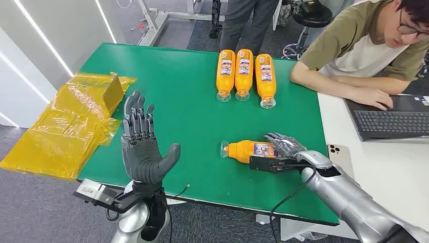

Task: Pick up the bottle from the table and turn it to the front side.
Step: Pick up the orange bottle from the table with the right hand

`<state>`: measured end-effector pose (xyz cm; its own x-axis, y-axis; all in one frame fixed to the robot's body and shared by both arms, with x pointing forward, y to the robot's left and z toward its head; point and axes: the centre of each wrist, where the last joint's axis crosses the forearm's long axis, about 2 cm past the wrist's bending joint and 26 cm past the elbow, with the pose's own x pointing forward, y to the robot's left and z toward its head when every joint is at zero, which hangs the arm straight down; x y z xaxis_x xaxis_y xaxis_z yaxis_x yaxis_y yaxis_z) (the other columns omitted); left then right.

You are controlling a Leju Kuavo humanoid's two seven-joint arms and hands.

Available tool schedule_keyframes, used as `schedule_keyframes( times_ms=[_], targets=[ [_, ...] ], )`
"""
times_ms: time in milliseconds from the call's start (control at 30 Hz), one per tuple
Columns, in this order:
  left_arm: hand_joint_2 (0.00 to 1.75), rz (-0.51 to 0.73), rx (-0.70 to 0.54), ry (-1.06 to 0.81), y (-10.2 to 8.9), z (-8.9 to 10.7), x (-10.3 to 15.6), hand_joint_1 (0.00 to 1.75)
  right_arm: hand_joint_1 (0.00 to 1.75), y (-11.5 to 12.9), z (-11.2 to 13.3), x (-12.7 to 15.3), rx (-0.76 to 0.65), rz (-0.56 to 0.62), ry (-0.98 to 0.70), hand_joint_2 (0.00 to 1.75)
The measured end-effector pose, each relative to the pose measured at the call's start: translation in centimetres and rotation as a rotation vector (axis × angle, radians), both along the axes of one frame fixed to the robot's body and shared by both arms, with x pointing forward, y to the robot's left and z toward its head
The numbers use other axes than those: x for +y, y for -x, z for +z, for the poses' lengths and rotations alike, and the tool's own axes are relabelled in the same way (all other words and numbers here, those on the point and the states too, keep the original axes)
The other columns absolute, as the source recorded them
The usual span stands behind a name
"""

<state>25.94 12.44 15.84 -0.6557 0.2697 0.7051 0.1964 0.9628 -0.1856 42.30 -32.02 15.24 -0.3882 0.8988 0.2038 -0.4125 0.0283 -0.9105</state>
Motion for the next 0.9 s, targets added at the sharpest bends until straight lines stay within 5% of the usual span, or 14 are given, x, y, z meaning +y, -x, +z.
schedule_keyframes(
  times_ms=[267, 400, 900],
  targets=[
    [1.75, 0.000, 0.000, 0.000, 0.0, 0.0, 0.0, 0.00, 0.07, 0.0, 0.0, -0.3, -0.016, -0.020, 0.038, 1.75],
    [1.75, 0.000, 0.000, 0.000, 0.0, 0.0, 0.0, 0.00, 1.74, 0.0, -0.1, -0.4, -0.016, -0.022, 0.059, 1.75],
    [1.75, 0.018, 0.003, -0.003, 0.0, 0.0, 0.0, 0.00, 1.75, 1.1, -1.8, 0.5, -0.145, -0.026, -0.090, 1.75]
  ],
)
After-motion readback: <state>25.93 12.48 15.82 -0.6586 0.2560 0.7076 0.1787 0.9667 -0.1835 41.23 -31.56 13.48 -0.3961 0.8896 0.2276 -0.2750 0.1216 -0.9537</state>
